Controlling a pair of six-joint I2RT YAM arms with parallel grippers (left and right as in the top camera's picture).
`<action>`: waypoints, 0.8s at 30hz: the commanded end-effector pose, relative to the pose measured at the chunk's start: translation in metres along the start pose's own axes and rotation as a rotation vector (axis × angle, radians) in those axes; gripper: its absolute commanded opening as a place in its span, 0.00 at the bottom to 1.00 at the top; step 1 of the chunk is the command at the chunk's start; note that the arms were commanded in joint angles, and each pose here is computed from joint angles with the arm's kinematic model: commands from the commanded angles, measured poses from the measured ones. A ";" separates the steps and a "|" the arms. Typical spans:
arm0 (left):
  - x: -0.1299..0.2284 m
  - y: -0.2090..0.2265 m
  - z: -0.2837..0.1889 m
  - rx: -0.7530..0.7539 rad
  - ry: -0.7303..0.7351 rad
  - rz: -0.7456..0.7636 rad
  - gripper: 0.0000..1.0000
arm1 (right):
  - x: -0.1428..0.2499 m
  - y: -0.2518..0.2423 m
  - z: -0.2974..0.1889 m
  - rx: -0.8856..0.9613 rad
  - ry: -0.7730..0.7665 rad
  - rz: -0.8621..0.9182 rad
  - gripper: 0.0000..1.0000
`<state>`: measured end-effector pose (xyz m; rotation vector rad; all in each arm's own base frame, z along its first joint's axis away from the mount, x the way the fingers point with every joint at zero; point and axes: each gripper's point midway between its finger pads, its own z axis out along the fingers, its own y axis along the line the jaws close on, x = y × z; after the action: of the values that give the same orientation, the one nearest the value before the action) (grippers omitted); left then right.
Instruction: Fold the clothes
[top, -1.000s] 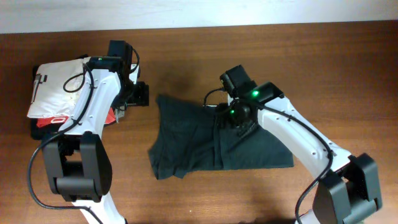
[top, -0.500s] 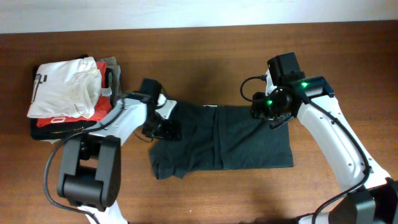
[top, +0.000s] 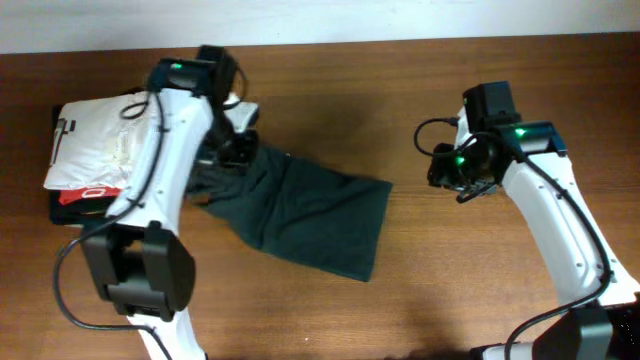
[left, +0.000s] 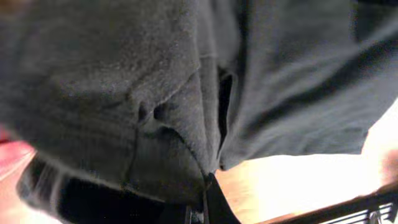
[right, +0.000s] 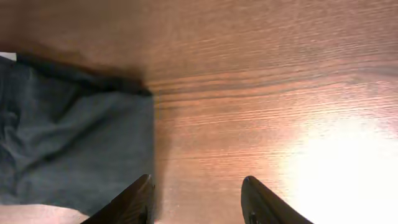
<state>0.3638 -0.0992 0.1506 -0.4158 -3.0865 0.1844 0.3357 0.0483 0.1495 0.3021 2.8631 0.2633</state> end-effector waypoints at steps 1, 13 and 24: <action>-0.005 -0.053 0.008 -0.009 -0.022 0.142 0.00 | -0.004 -0.009 -0.011 0.009 -0.026 0.014 0.50; 0.044 -0.206 0.062 -0.050 0.038 0.466 0.51 | -0.005 -0.011 -0.011 0.014 -0.028 0.031 0.61; 0.023 -0.145 0.092 0.052 0.074 0.306 0.15 | 0.000 -0.013 -0.010 0.020 -0.008 0.034 0.61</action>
<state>0.3391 -0.2236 0.0991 -0.8038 -3.0939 0.0216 0.3298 0.0397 0.1479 0.3446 2.8854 0.2540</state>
